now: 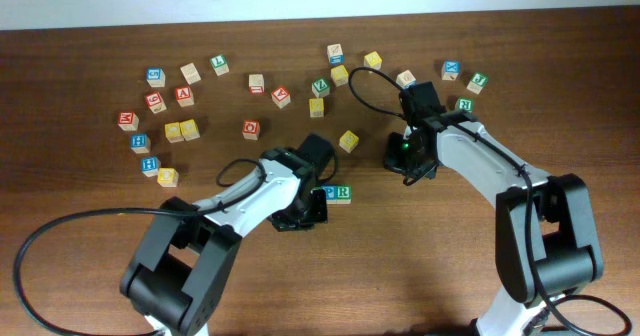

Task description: Spell out CVPR

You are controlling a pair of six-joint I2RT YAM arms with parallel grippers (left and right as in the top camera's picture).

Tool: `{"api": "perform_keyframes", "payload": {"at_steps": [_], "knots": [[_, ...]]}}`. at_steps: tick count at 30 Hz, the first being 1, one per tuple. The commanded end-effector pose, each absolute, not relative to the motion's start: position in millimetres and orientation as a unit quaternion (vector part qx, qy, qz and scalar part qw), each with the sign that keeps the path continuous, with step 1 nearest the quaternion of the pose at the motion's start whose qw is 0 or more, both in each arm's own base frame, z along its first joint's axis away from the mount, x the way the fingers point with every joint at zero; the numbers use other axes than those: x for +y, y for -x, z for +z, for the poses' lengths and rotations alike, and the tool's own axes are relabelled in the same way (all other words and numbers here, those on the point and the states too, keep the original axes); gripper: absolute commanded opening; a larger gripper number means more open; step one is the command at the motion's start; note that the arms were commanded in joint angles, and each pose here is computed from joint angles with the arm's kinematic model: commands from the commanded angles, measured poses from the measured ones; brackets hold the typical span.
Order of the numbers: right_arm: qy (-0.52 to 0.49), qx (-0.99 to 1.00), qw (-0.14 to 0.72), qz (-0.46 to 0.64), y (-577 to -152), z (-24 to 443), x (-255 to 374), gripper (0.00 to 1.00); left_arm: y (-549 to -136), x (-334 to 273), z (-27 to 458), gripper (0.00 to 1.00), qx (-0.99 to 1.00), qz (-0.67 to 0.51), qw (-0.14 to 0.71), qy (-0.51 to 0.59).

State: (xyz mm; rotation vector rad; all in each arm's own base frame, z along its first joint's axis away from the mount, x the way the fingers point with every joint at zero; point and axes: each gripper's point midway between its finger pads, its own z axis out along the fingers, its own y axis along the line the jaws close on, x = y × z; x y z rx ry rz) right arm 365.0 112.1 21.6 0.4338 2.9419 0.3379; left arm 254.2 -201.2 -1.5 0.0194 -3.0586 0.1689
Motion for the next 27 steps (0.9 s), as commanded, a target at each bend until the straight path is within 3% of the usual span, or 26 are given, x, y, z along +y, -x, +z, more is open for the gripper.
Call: {"api": "perform_keyframes", "payload": {"at_steps": [1, 27], "knots": [[-0.143, 0.981, 0.074, 0.107, -364.2, 20.3, 109.7, 0.11, -256.9, -200.9, -6.6, 0.0, -0.999, 0.038, 0.023, 0.002], [-0.142, 0.981, 0.073, 0.107, -363.7, 20.2, 110.2, 0.11, -282.0, -212.4, -5.3, 0.0, -0.998, 0.057, -0.031, 0.003]]}}
